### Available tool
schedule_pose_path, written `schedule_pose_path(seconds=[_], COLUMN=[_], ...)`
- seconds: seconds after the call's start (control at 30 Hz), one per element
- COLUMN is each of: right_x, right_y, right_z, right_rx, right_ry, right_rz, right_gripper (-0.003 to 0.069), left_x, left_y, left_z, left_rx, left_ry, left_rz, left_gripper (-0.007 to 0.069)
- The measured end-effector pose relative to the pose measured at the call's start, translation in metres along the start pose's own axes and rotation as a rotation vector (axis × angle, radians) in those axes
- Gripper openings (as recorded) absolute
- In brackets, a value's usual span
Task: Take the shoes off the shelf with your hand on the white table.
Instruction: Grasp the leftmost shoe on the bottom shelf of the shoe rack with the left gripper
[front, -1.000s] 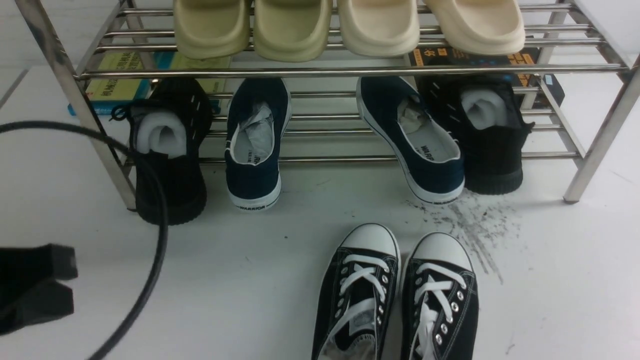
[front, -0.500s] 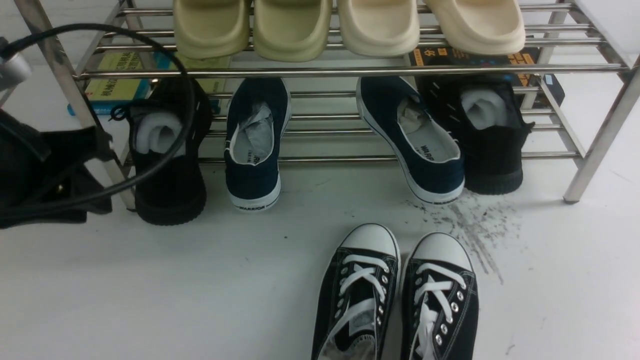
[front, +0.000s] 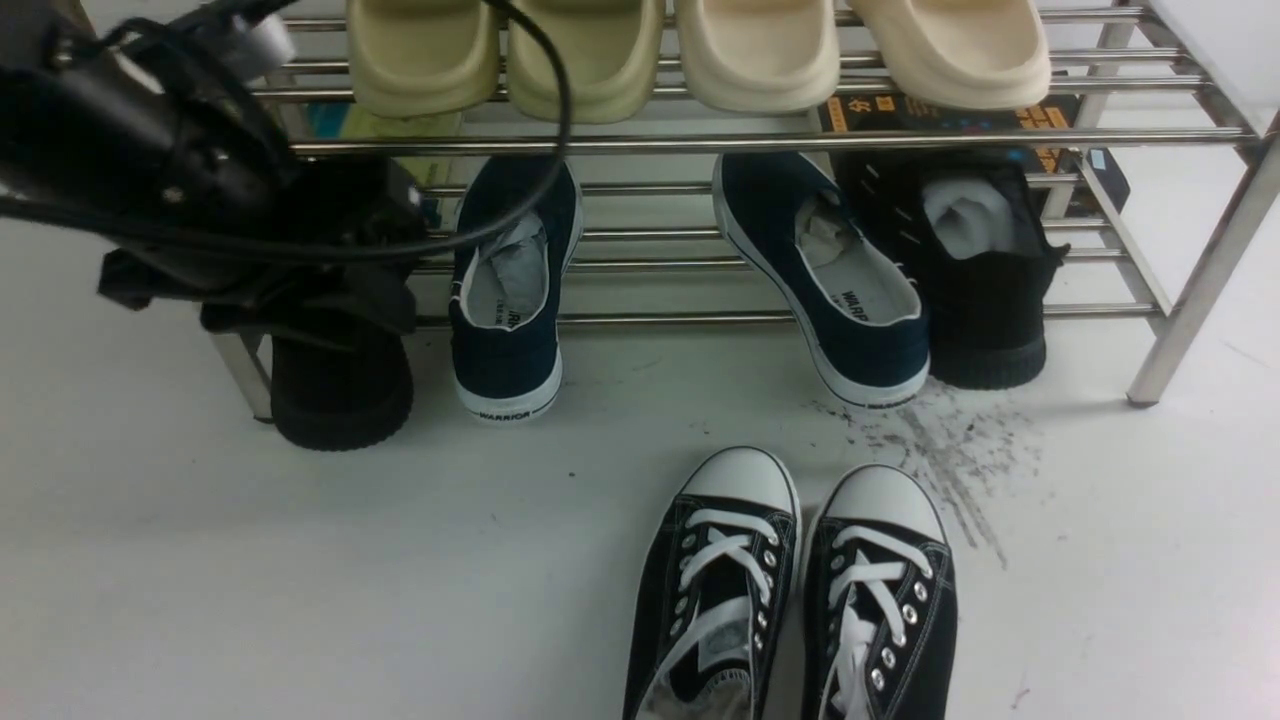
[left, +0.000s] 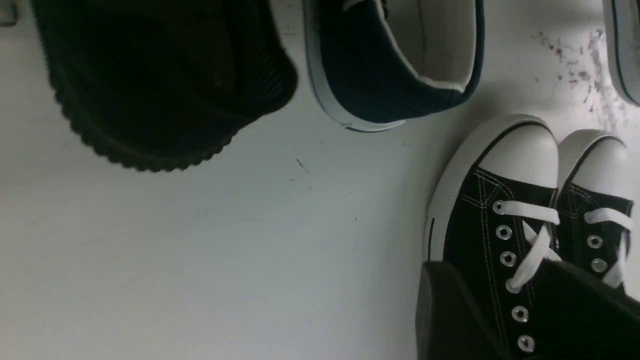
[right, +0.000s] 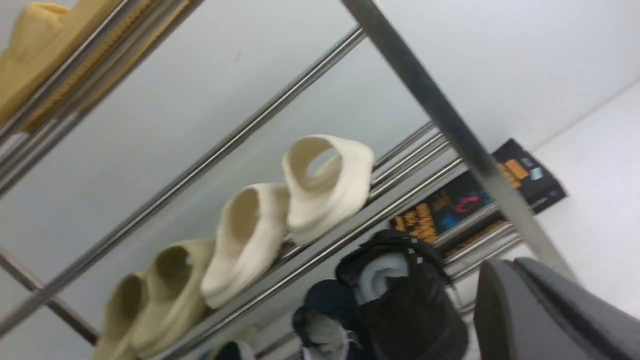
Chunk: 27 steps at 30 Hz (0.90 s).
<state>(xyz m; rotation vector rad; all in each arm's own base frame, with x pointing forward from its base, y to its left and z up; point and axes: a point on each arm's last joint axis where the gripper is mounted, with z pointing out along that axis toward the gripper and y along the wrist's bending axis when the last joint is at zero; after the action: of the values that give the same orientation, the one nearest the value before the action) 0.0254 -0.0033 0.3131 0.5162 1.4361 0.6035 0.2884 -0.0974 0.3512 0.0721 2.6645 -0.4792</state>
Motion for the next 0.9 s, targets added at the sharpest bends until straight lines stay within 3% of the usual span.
schedule_pose_path(seconds=[0.1, 0.23, 0.4, 0.53, 0.73, 0.9], right_x=[-0.019, -0.032, -0.024, -0.010, -0.002, -0.001], right_y=[0.013, 0.027, 0.035, 0.041, 0.048, 0.049], right_z=[-0.008, -0.009, 0.007, 0.031, 0.039, 0.039], right_rx=[0.083, 0.200, 0.196, 0.132, 0.033, 0.000], right_ry=[0.097, 0.365, 0.649, 0.846, 0.927, 0.934], right_rz=[-0.109, -0.293, -0.391, -0.451, -0.480, -0.503], right_gripper=[-0.0013, -0.0008, -0.0005, -0.0004, -0.0001, 0.0000], left_x=[-0.008, -0.019, -0.026, -0.034, -0.041, -0.044], left_y=[-0.017, -0.032, -0.039, -0.034, -0.023, -0.022], left_z=[0.015, 0.034, 0.056, 0.082, 0.106, 0.120], left_rx=[-0.064, -0.184, -0.251, -0.308, -0.405, -0.425], left_ry=[0.004, -0.022, -0.069, -0.102, -0.157, -0.202], left_rz=[0.033, 0.058, 0.098, 0.087, -0.009, -0.060], left_gripper=[0.0283, 0.0283, 0.0283, 0.0283, 0.0283, 0.0283])
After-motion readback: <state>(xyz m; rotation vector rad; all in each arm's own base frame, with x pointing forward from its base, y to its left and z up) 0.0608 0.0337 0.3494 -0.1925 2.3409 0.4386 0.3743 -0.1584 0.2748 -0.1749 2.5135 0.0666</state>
